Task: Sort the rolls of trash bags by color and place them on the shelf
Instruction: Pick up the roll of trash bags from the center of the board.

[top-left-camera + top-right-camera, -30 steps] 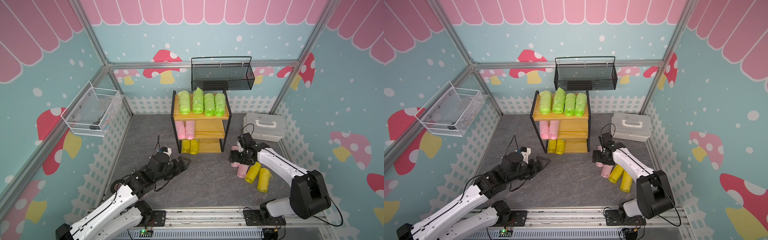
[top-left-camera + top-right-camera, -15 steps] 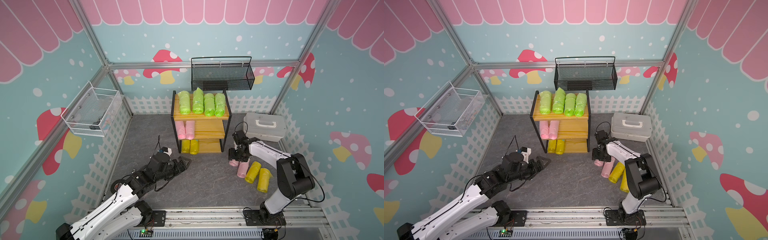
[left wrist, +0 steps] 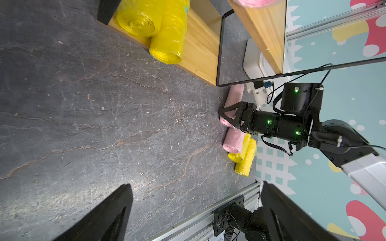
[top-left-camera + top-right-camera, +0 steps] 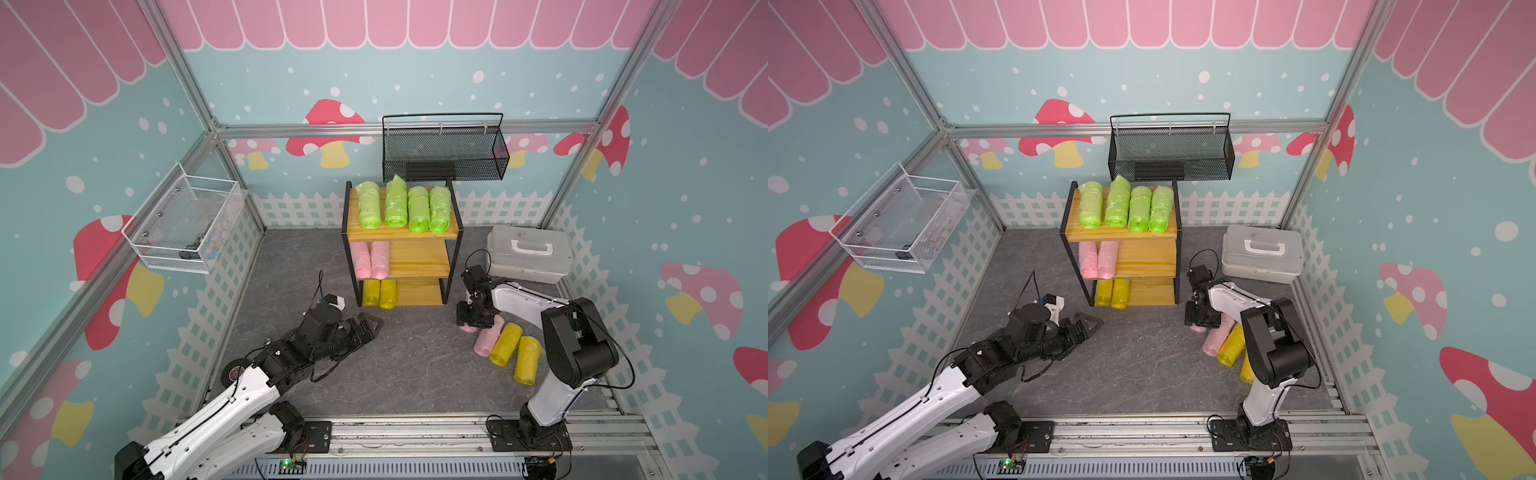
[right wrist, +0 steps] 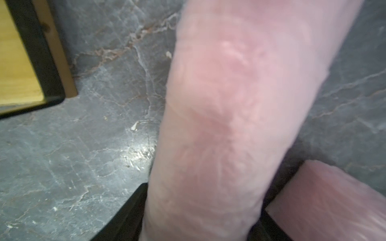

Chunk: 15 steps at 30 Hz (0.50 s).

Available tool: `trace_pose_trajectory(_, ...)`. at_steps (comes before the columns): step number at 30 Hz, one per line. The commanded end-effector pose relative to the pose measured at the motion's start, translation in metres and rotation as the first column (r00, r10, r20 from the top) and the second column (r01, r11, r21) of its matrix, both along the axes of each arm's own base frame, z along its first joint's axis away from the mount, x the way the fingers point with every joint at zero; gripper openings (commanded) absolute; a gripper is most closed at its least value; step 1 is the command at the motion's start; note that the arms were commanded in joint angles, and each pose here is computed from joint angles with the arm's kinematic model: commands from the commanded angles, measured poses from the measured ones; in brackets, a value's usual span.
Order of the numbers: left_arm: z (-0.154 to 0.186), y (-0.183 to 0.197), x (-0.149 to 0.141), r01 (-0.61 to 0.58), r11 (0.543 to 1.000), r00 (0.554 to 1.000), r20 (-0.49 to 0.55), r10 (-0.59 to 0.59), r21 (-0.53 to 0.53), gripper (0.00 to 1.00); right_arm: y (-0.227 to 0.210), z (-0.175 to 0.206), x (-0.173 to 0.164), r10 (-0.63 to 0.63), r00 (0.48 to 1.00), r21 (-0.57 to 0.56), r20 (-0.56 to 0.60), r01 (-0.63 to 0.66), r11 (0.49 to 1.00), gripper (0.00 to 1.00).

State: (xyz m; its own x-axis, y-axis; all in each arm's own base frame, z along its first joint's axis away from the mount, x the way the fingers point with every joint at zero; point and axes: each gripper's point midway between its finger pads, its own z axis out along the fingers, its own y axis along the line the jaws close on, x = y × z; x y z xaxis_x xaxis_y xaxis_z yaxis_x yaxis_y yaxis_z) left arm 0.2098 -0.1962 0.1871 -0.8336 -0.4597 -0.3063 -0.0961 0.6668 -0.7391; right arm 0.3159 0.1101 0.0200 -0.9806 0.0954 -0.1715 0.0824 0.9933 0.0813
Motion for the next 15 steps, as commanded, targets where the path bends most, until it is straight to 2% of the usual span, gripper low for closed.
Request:
trace_pose_trajectory(1, 0.009, 0.000, 0.002, -0.006, 1.000, 1.000, 0.026, 0.006, -0.019, 0.98, -0.007, -0.002, -0.011, -0.009, 1.000, -0.015, -0.014, 0.009, 1.000, 0.48)
trace_pose_trajectory(4, 0.010, 0.000, 0.002, -0.004, 1.000, 1.000, 0.027, 0.005, -0.023, 0.98, -0.008, 0.005, -0.014, -0.008, 1.000, -0.012, 0.002, 0.008, 1.000, 0.25)
trace_pose_trajectory(7, 0.013, -0.002, 0.002, 0.003, 1.000, 0.999, 0.033, -0.002, -0.027, 0.97, -0.010, 0.016, -0.020, -0.006, 1.000, -0.003, 0.017, 0.006, 1.000, 0.12)
trace_pose_trajectory(11, 0.019, -0.004, 0.002, 0.021, 0.999, 0.999, 0.047, -0.020, -0.031, 0.97, -0.013, 0.042, -0.036, -0.003, 0.998, 0.025, 0.068, 0.001, 1.000, 0.03)
trace_pose_trajectory(15, 0.035, -0.012, 0.005, 0.054, 0.997, 0.994, 0.094, -0.048, -0.062, 0.98, -0.001, 0.090, -0.052, 0.033, 0.980, 0.153, 0.194, -0.063, 0.986, 0.00)
